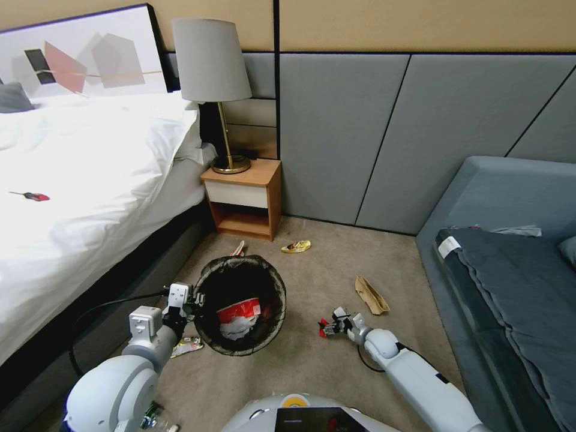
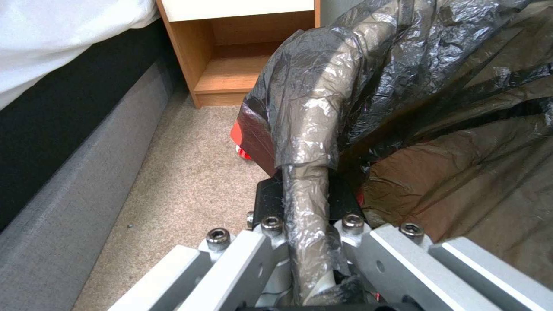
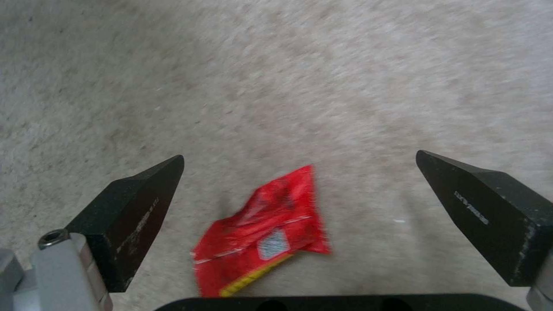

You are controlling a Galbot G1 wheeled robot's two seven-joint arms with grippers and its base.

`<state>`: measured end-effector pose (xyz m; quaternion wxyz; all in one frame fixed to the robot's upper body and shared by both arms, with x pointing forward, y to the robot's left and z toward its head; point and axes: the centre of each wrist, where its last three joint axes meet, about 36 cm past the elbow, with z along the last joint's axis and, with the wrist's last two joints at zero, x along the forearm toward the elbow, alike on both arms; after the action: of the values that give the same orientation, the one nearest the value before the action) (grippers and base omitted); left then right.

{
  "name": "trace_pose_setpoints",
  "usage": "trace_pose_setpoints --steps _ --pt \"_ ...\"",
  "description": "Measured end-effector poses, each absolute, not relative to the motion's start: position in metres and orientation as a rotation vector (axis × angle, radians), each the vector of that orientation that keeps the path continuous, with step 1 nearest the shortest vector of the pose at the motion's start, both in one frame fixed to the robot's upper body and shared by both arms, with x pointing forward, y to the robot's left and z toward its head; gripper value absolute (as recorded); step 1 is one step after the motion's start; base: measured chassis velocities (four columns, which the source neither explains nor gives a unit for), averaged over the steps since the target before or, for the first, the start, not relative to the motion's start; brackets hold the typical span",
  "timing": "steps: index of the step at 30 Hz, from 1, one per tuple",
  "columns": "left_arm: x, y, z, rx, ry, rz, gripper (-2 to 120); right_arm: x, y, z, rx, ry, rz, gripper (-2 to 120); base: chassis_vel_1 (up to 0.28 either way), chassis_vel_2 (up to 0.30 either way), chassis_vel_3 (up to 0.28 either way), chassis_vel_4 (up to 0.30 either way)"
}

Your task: Pick up the trash bin, then pick up the garbage from the floor and place it into the trash bin.

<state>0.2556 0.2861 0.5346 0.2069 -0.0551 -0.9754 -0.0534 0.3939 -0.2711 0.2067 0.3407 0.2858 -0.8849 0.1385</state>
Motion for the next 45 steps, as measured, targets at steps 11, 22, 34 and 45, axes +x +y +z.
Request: trace_pose_setpoints --steps 11,22,34,45 --pt "0.256 0.286 0.534 -0.156 -2.716 -0.148 1 0.388 -0.263 0.194 0.748 -2.288 0.362 100 0.000 0.000 0.000 0.000" --pt "0.255 0.286 0.534 -0.155 -2.714 -0.149 1 0.379 -0.261 0.183 0.741 -2.286 0.353 100 0.000 0.000 0.000 0.000" --pt "0.254 0.286 0.533 -0.153 -2.711 -0.152 1 0.376 -0.262 0.176 0.727 -2.288 0.341 100 0.000 0.000 0.000 0.000" --pt "0.255 0.286 0.533 -0.152 -2.711 -0.152 1 0.376 -0.262 0.173 0.724 -2.292 0.341 89 0.000 0.000 0.000 0.000"
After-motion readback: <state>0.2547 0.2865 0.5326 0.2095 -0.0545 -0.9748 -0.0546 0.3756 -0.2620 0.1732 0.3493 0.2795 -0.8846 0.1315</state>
